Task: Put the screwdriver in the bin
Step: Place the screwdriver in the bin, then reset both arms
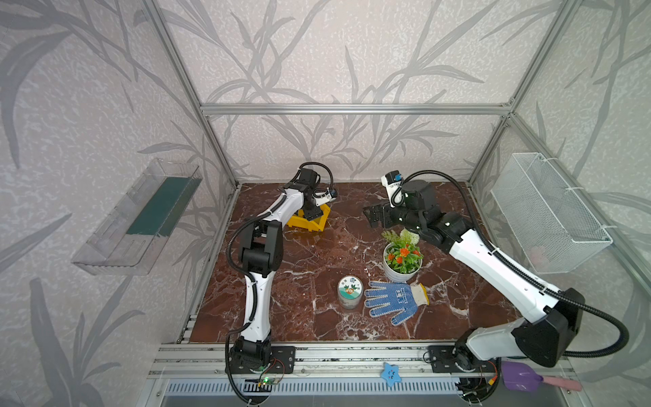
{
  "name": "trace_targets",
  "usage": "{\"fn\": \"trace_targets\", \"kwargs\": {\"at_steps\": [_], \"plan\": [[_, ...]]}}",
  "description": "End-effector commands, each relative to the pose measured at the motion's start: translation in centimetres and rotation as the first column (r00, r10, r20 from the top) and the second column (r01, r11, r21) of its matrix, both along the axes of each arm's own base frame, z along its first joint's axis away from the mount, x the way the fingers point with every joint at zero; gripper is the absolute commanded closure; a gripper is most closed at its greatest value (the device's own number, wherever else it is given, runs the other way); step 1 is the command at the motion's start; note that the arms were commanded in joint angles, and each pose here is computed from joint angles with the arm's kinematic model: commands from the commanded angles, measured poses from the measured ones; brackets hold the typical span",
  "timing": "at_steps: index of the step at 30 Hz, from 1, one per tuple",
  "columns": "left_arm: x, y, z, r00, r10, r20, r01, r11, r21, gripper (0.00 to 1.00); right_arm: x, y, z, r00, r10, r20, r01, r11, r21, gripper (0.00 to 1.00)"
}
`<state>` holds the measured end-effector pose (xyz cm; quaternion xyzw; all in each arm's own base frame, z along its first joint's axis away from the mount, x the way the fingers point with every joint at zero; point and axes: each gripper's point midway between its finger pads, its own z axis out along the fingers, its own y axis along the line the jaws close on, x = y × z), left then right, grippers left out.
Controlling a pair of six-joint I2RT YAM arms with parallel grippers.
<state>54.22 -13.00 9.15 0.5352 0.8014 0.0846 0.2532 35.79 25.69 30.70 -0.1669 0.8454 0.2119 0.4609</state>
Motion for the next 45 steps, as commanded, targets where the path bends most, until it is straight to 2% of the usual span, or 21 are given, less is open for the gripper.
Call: {"fn": "trace_targets", "kwargs": {"at_steps": [1,3,7,13,16,20,25,27,31,35,37,38,40,43,45], "plan": [[-0.4,-0.8,4.6,0.997,0.023,0.072,-0.018,0.997,-0.074,0.04,-0.4,-1.4,1.8,0.999,-0.029,0.044,0.03,0.999,-0.015,0.01],[-0.3,-1.0,7.0,0.99,0.055,0.128,-0.038,0.991,-0.132,0.01,0.1,-2.5,2.3,0.996,-0.068,0.06,0.069,0.997,-0.015,0.01],[-0.3,-1.1,12.5,0.959,0.14,0.246,-0.071,0.961,-0.268,0.01,1.8,-6.1,2.7,0.976,-0.209,0.056,0.209,0.978,0.008,0.01],[-1.2,0.7,17.9,0.899,0.282,0.334,-0.131,0.903,-0.41,0.01,4.2,-13.0,2.6,0.899,-0.432,0.071,0.428,0.901,0.068,0.01],[-1.7,2.9,19.5,0.836,0.424,0.349,-0.214,0.836,-0.505,0.01,5.1,-17.0,1.0,0.829,-0.552,0.09,0.549,0.834,0.056,0.01],[-3.5,6.4,20.6,0.708,0.614,0.348,-0.29,0.703,-0.649,0.01,5.2,-21.8,-1.3,0.717,-0.671,0.191,0.681,0.732,0.014,0.01],[-6.6,12.1,18.6,0.526,0.816,0.24,-0.405,0.488,-0.773,0.01,4.6,-25.8,-3.7,0.611,-0.74,0.281,0.782,0.62,-0.068,0.01],[-8.0,14.7,16.8,0.441,0.875,0.199,-0.458,0.41,-0.789,0.01,4.5,-27.1,-4.9,0.591,-0.747,0.304,0.8,0.589,-0.11,0.01],[-11.2,19.0,13.5,0.263,0.951,0.162,-0.541,0.284,-0.792,0.01,4.2,-28.0,-8.0,0.615,-0.701,0.36,0.788,0.56,-0.255,0.01],[-14.5,22.7,9.9,0.059,0.993,0.105,-0.597,0.12,-0.793,0.01,3.4,-29.3,-12.3,0.616,-0.701,0.36,0.783,0.491,-0.382,0.01],[-16.1,24.1,7.5,-0.042,0.995,0.091,-0.636,0.044,-0.77,0.01,2.9,-29.5,-14.1,0.609,-0.714,0.346,0.786,0.483,-0.386,0.01],[-16.7,24.4,6.6,-0.076,0.994,0.078,-0.649,0.01,-0.761,0.01,2.6,-29.4,-14.9,0.606,-0.725,0.328,0.787,0.488,-0.377,0.01],[-17.4,24.5,4.8,-0.089,0.994,0.067,-0.662,-0.009,-0.75,0.01,2.1,-29.1,-16.7,0.614,-0.735,0.288,0.78,0.509,-0.364,0.01],[-18.5,24.8,3.1,-0.117,0.99,0.083,-0.659,-0.015,-0.752,0.01,1.5,-28.4,-18.7,0.629,-0.722,0.286,0.771,0.536,-0.344,0.01],[-18.3,24.5,3.0,-0.09,0.991,0.094,-0.629,0.017,-0.777,0.01,1.5,-28.0,-18.6,0.636,-0.702,0.319,0.769,0.546,-0.331,0.01]]}}
